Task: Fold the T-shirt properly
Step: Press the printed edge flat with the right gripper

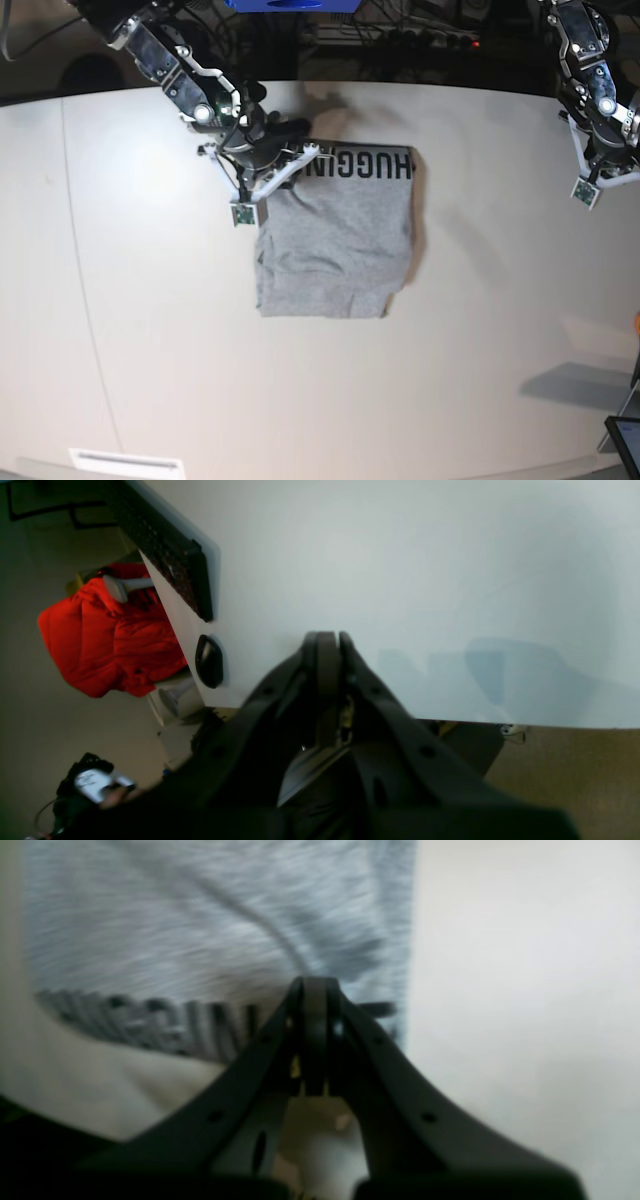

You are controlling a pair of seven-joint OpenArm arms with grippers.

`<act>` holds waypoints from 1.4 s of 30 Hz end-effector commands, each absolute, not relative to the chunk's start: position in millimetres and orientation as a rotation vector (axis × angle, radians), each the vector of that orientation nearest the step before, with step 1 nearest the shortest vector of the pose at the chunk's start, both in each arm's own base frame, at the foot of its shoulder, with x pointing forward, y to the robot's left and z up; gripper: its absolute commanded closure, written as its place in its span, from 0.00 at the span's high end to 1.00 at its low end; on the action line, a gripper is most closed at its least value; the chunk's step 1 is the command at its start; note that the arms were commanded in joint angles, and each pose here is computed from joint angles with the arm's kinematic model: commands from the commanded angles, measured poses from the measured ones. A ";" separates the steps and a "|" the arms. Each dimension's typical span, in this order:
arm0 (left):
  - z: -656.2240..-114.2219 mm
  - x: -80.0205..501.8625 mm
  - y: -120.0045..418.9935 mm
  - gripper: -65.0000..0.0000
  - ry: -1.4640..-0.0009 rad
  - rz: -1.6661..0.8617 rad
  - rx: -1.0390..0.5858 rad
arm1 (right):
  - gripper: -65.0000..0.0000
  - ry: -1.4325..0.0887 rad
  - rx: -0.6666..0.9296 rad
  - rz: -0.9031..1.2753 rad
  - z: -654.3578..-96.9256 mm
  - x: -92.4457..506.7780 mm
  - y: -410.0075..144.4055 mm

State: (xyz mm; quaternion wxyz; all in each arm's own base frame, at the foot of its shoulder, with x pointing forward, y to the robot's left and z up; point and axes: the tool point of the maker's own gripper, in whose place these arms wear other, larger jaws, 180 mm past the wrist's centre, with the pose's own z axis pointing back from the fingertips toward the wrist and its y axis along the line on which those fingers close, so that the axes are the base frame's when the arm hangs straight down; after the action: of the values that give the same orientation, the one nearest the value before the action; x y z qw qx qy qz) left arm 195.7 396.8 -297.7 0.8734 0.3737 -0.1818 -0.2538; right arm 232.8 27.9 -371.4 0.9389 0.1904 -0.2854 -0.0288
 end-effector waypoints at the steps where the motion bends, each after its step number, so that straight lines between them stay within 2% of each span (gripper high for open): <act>1: -284.9 200.1 401.7 0.00 -0.396 -0.532 0.822 | 0.00 -0.654 0.429 -0.054 -346.9 248.8 33.7; 12: -303.9 191.6 386.2 0.00 -0.399 -0.498 0.759 | 0.00 -0.699 0.557 -0.037 -300.8 279.5 81.0; 26: -309.4 192.1 379.2 0.00 -0.412 -0.480 0.735 | 0.00 -0.612 0.377 -0.062 -386.6 273.5 58.4; 30: -311.7 194.9 373.5 0.00 -0.438 -0.475 0.701 | 0.00 -0.609 0.361 -0.065 -394.4 271.0 55.4; 37: -315.4 201.0 358.9 0.00 -0.511 -0.455 0.605 | 0.00 -0.695 0.509 -0.050 -327.7 273.6 74.4; 40: -312.0 211.7 343.1 0.00 -0.616 -0.473 0.546 | 0.00 -0.734 0.557 -0.022 -299.0 268.7 71.3; 42: -317.8 210.5 325.2 0.00 -0.687 -0.486 0.475 | 0.00 -0.744 0.538 -0.014 -299.9 268.8 62.8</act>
State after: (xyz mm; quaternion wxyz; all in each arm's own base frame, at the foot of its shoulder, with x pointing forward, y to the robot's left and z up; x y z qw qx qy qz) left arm 210.7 323.2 -323.6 0.8886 0.2197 -0.3280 -0.2334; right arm 263.7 62.8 -308.0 0.9026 0.2563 -0.3459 -0.0039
